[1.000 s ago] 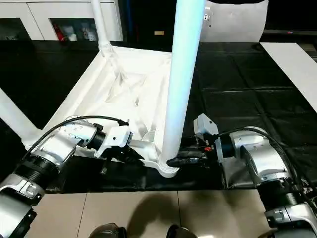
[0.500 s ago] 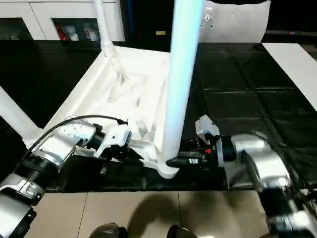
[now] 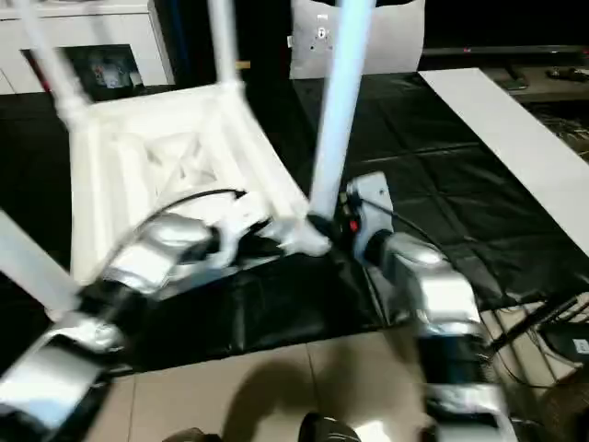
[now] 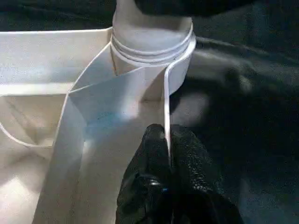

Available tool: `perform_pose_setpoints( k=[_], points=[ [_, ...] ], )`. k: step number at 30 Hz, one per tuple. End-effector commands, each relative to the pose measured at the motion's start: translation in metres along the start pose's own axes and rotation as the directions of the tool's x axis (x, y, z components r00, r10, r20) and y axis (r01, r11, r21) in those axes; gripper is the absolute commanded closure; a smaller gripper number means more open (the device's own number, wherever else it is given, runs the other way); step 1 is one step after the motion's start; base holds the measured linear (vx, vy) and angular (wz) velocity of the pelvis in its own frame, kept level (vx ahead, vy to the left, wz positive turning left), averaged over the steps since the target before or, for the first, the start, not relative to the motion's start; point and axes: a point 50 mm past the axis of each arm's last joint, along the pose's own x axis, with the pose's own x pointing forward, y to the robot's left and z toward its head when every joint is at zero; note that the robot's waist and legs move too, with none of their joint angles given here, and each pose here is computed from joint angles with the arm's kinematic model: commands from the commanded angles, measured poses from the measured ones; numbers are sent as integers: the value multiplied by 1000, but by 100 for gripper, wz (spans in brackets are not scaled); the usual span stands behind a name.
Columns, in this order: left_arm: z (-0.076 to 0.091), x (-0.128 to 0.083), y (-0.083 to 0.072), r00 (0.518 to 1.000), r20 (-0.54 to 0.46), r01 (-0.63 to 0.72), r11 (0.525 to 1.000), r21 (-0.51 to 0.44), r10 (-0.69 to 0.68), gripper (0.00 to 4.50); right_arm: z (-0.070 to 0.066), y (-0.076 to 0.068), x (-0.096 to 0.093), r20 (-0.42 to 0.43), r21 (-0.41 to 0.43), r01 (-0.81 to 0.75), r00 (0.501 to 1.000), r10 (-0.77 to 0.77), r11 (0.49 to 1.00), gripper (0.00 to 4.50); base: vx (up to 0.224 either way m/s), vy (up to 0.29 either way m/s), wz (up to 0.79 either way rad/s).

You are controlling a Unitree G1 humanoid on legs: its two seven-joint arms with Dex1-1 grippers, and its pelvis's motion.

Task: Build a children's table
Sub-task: Rotate leg to tighten

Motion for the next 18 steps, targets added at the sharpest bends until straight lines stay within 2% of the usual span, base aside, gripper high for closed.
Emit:
perform_pose_setpoints(
  k=[1,5,6,10,14,15,18],
  points=[
    [34,8,-7,992,126,5,999,49,-11,450,-5,23,8,13,21,-89,996,89,996,187,0,0,0],
    [33,6,-5,993,114,1,998,67,-9,450,-3,20,5,29,16,-79,996,79,997,154,0,0,0],
    [30,3,-3,994,110,9,997,78,-18,450,-4,16,1,26,-13,-93,995,93,996,138,0,0,0],
    [24,-4,0,994,102,32,994,104,-42,450,-6,4,-8,18,-35,-119,993,120,992,101,0,0,0],
    [15,-14,3,993,90,66,989,132,-78,450,-4,-14,-19,9,-64,-150,989,151,987,66,0,0,0],
    [10,-19,5,992,75,90,985,146,-102,450,-1,-23,-25,5,-72,-175,984,176,982,56,0,0,0],
    [5,-27,7,987,55,140,973,185,-153,450,7,-36,-36,-7,-93,-250,968,250,964,41,0,0,0]
  ],
)
